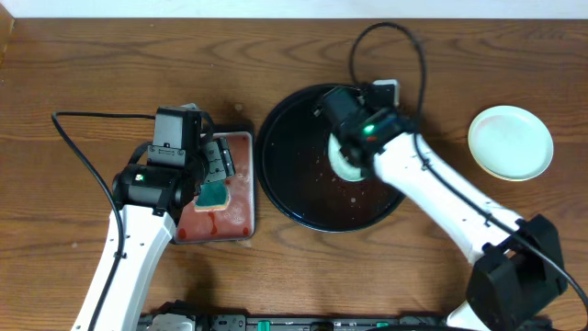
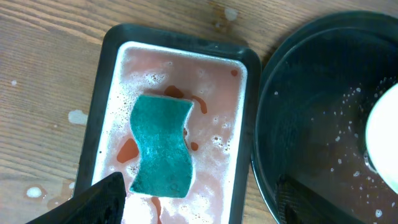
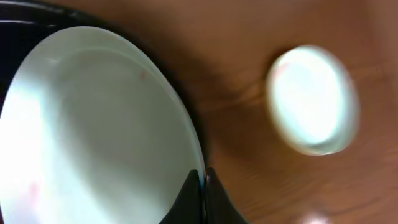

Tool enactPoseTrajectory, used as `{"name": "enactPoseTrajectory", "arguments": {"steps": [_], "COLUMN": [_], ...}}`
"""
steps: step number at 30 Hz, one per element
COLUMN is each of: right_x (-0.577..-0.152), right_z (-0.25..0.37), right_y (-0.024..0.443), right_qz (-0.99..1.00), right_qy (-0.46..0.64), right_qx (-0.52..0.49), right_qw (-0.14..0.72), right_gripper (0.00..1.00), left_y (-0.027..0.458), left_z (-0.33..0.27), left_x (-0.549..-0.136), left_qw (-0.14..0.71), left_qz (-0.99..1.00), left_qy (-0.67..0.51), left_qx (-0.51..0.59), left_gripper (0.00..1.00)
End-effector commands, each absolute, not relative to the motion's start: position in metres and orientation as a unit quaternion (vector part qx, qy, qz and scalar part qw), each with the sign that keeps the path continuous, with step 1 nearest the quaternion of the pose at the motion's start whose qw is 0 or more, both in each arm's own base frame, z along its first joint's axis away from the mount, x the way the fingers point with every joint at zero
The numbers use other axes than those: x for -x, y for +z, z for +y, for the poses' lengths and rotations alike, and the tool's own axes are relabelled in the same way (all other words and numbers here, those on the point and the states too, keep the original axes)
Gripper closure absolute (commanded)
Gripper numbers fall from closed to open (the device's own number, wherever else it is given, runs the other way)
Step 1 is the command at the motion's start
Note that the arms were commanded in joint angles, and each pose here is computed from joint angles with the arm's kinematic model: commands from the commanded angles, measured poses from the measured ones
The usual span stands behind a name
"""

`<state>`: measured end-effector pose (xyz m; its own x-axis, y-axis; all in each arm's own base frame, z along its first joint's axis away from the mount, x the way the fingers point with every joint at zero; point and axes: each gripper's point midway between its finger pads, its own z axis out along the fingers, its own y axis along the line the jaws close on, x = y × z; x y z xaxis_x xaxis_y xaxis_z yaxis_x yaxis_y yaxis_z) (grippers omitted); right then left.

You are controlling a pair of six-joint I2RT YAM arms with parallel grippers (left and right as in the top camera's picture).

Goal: Clean dirty plates on tray and stack at the side
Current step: 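Carry the white plate right and lay it on the plate stack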

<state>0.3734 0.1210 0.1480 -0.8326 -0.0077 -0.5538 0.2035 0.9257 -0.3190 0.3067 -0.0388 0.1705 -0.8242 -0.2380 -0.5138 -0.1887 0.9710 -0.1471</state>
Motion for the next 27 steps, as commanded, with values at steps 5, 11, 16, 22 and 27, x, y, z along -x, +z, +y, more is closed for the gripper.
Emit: {"name": "enactPoseTrajectory", "arguments": {"steps": [5,11,16,22,27], "right_x": [-0.386,-0.393,-0.381,-0.354,-0.338], "right_z": [0.107,0.014,-0.084,-0.167,-0.205], "right_y": [0.149,0.157,0.157,0.146,0.121], "right_qz": [0.973,0.96,0.939,0.906,0.885], "right_qy": [0.05,0.045,0.012,-0.013,-0.031], "right_qx": [-0.109,-0.195,-0.281,-0.371,-0.414], "right_qw": [0.198,0.198,0.199,0.202,0.211], "right_gripper": [0.99,0.99,0.99,0.99,0.99], "left_y": [0.17,0.169,0.168,0.169,0.169], "left_z": [-0.038,-0.038,-0.038,-0.038,-0.038], "left_x": [-0.305,-0.304,-0.303,-0.303,-0.303], "left_qw": [0.274,0.272,0.269,0.269,0.269], "left_qz": [0.955,0.956,0.957,0.957,0.957], "left_qy": [-0.041,-0.04,-0.04,-0.04,-0.04], "left_qx": [0.103,0.103,0.103,0.103,0.103], "left_gripper": [0.23,0.23,0.23,0.23,0.23]}}
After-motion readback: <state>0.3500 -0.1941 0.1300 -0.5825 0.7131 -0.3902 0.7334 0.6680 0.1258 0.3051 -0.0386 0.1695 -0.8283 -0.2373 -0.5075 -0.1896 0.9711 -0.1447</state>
